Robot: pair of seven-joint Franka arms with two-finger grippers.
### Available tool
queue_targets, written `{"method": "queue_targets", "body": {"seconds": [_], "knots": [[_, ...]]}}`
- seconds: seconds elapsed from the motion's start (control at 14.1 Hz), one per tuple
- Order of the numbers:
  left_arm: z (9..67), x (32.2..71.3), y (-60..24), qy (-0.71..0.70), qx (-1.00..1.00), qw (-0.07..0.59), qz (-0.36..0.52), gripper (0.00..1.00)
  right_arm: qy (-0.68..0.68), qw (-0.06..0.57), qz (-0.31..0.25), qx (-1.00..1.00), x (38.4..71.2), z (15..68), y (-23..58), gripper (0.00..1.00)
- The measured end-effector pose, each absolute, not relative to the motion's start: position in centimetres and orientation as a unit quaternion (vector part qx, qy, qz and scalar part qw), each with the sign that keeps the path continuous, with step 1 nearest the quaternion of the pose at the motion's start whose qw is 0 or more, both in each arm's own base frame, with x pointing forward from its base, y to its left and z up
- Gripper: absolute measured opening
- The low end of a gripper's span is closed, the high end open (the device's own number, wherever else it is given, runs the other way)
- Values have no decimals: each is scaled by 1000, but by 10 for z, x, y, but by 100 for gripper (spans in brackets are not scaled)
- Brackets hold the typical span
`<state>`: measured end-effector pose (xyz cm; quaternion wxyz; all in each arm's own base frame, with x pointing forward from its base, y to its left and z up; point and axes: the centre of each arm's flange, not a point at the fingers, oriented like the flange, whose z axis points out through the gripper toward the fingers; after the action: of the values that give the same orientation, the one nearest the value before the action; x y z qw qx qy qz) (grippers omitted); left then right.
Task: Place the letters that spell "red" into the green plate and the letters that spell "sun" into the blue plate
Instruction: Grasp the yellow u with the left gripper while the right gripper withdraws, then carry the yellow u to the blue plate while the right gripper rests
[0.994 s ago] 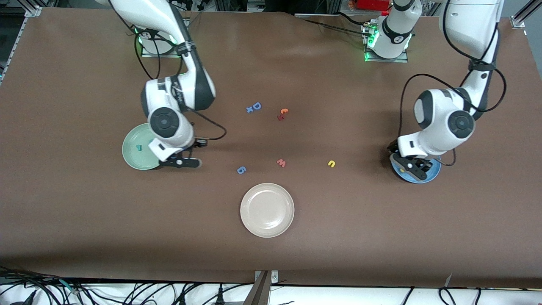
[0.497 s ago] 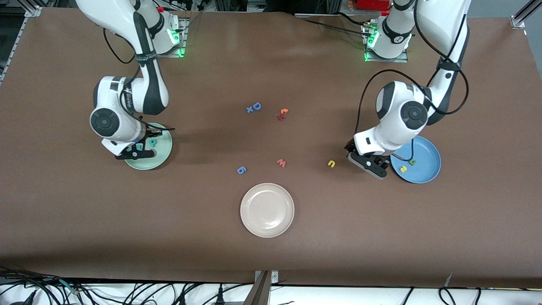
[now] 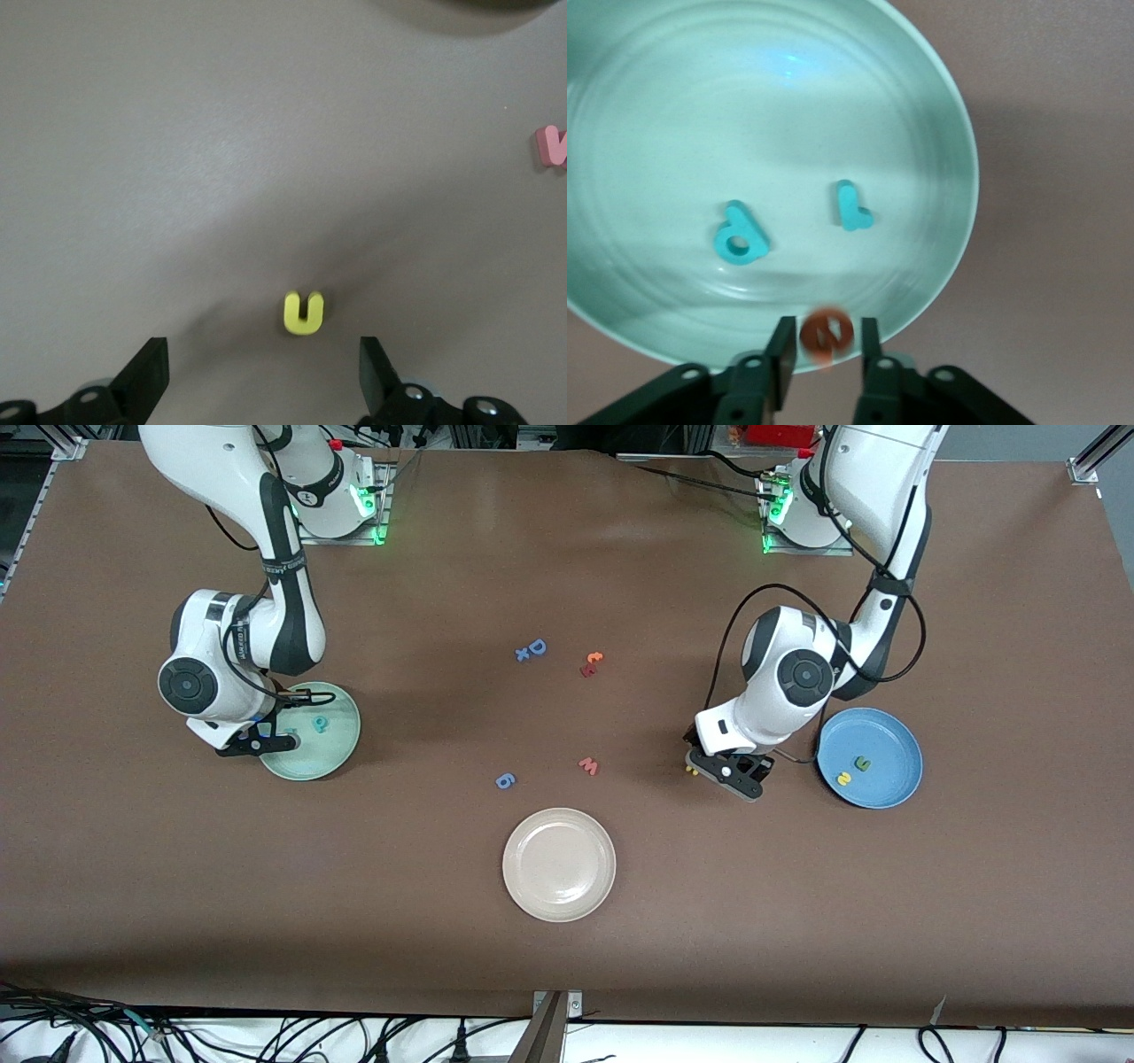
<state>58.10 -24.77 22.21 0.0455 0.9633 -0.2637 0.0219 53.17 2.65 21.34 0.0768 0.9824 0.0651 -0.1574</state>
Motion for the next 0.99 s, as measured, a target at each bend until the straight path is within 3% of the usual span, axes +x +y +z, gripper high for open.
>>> {"method": "queue_targets", "body": {"seconds": [0.35, 0.43, 0.64, 0.99], "knots": [[196, 581, -262, -273, 961, 40, 25, 83, 71, 78, -149, 983, 538, 217, 32, 93], [188, 580, -265, -275, 960, 39, 29, 83, 73, 77, -144, 984, 542, 222, 36, 99], [167, 575, -272, -281, 959, 34, 28, 80, 79, 67, -130, 986, 569, 261, 48, 99], [167, 577, -273, -281, 959, 33, 31, 75, 59, 48, -167, 983, 601, 366, 43, 99]]}}
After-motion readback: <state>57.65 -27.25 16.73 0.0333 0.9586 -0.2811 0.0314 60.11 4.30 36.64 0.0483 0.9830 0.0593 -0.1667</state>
